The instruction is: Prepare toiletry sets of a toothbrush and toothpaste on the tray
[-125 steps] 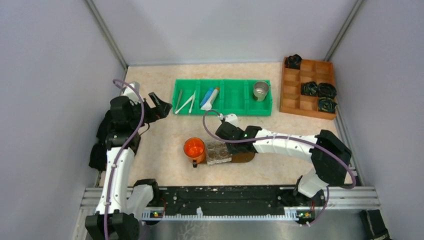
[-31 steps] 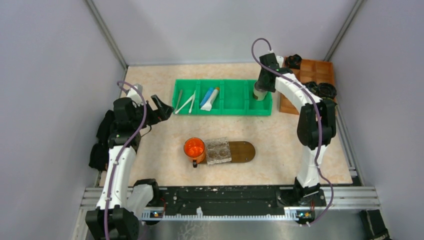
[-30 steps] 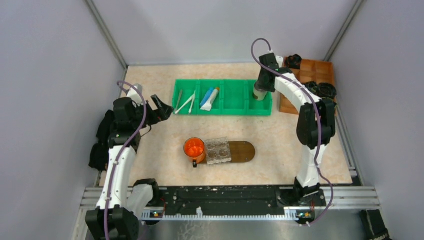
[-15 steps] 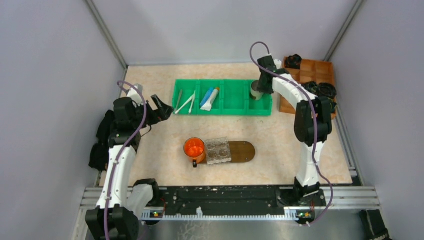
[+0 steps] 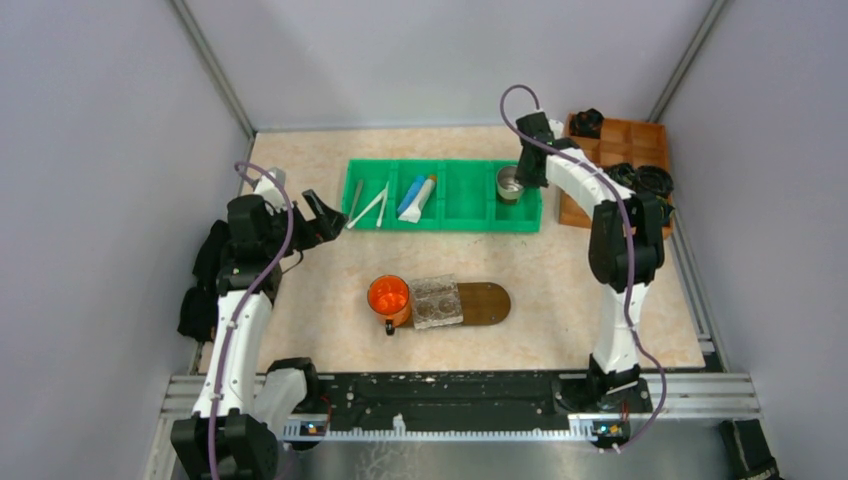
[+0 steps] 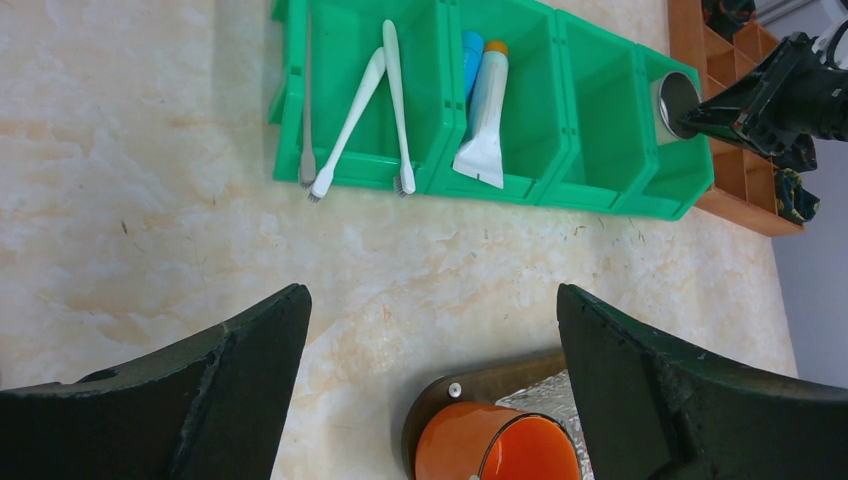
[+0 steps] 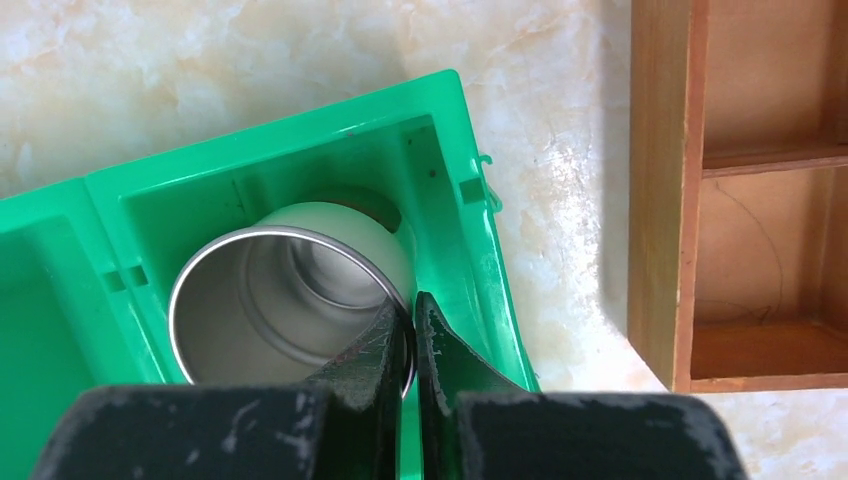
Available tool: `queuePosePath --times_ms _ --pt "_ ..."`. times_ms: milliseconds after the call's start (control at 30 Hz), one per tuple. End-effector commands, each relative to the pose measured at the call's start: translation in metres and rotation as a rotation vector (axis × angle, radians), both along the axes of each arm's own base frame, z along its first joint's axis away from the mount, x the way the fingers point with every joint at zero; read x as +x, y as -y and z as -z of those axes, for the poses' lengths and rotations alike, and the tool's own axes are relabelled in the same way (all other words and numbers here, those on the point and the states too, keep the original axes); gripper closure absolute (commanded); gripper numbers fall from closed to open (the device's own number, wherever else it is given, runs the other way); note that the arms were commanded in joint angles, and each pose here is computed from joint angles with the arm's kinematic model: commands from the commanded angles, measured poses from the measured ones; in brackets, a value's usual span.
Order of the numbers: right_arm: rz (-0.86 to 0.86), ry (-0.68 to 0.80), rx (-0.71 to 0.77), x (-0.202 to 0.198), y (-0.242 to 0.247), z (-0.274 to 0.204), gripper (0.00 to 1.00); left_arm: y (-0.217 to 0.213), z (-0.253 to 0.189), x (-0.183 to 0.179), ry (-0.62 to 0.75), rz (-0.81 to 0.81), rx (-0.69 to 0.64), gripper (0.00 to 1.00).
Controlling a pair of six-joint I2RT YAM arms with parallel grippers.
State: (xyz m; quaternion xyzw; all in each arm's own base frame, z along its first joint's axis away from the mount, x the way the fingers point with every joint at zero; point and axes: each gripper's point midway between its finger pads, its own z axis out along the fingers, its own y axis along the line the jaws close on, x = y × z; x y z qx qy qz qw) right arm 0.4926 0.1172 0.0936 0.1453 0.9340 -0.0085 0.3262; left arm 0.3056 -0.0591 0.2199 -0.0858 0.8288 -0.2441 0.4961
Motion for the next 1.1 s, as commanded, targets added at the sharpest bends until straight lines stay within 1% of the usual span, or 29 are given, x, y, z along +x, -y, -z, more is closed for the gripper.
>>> queuePosePath --times_ms 0,133,233,333,467,567,700,800,867,1067 --pt "-0.036 0.14 0.0 0.003 0.001 -0.065 1.0 -0.001 -0.004 0.002 0.015 0.001 0.006 0.01" --pt "-0.079 0.248 -0.009 -0.011 0.006 -0.117 1.0 -0.001 -0.004 0.002 0.015 0.003 0.007 0.01" --pt "-0.114 0.307 -0.005 -0.031 0.009 -0.151 1.0 -0.001 -0.004 0.002 0.013 0.008 0.005 0.01" --pt "-0.186 0.304 0.018 -0.063 0.001 -0.165 1.0 0.0 -0.005 0.001 0.013 0.01 0.001 0.01" --pt "-0.329 0.238 0.039 -0.132 -0.025 -0.147 1.0 -0.001 -0.005 -0.003 0.003 0.002 0.009 0.01" --pt "-0.414 0.196 0.085 -0.182 -0.046 -0.127 1.0 -0.003 0.0 -0.01 -0.014 -0.008 0.016 0.01" --pt "-0.478 0.137 0.114 -0.232 -0.061 -0.104 1.0 -0.006 0.003 -0.022 -0.027 -0.033 0.029 0.01" --pt "-0.493 0.128 0.125 -0.254 -0.062 -0.099 1.0 -0.014 -0.003 -0.032 -0.025 -0.091 0.036 0.01" --pt "-0.488 0.126 0.115 -0.261 -0.057 -0.099 1.0 -0.017 -0.002 -0.041 -0.07 -0.143 0.011 0.01" --pt "-0.501 0.122 0.114 -0.269 -0.053 -0.098 1.0 -0.022 0.038 -0.083 -0.361 -0.302 -0.088 0.01"
